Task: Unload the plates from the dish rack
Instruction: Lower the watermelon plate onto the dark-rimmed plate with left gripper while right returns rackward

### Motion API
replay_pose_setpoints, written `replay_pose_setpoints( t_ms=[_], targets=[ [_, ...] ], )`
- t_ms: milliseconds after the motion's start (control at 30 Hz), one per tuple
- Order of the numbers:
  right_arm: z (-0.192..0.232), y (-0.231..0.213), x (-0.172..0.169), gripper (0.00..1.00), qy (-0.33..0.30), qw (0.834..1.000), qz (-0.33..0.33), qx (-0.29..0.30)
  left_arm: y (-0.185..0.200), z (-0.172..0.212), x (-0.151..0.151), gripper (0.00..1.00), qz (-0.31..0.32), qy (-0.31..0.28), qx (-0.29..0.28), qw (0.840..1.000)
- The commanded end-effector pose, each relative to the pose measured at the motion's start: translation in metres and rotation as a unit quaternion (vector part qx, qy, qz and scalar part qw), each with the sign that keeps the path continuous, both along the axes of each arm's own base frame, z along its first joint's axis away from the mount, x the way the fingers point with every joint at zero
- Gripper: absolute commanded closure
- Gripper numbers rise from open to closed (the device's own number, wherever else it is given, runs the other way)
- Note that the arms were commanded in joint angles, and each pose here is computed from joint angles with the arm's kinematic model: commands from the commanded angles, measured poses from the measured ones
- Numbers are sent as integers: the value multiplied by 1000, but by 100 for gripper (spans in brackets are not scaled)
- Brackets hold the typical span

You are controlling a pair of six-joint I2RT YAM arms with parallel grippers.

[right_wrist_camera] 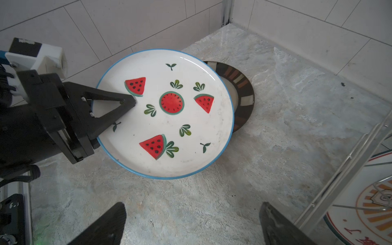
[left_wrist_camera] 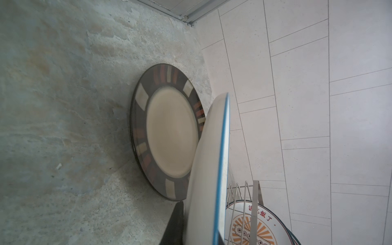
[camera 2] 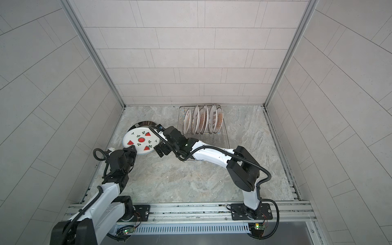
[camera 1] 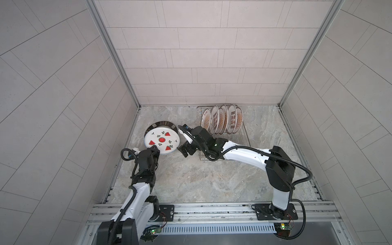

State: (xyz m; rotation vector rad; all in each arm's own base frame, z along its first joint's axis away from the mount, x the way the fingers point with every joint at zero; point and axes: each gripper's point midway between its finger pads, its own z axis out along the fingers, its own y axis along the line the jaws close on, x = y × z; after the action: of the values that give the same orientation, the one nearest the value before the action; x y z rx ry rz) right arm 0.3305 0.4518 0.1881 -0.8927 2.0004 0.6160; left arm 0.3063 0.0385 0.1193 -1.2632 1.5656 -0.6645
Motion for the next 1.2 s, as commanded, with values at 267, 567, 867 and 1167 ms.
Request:
replay_pose_setpoints(
  t_ms=[267,567,867,1167],
  targets=[
    [-6,12,4,0,3,1000,6,-10,17,42,15,100,34,-80,4,996],
    [-10,10,4,1,2,1000,4,-13,25,33,23,100,50,-59,10,997],
    [-15,4,5,0,2,1000,-6,-21,27,27,33,100,53,-49,10,997],
    [-18,0,5,0,1,1000,-12,-26,28,5,40,92,55,-25,6,998]
  ],
)
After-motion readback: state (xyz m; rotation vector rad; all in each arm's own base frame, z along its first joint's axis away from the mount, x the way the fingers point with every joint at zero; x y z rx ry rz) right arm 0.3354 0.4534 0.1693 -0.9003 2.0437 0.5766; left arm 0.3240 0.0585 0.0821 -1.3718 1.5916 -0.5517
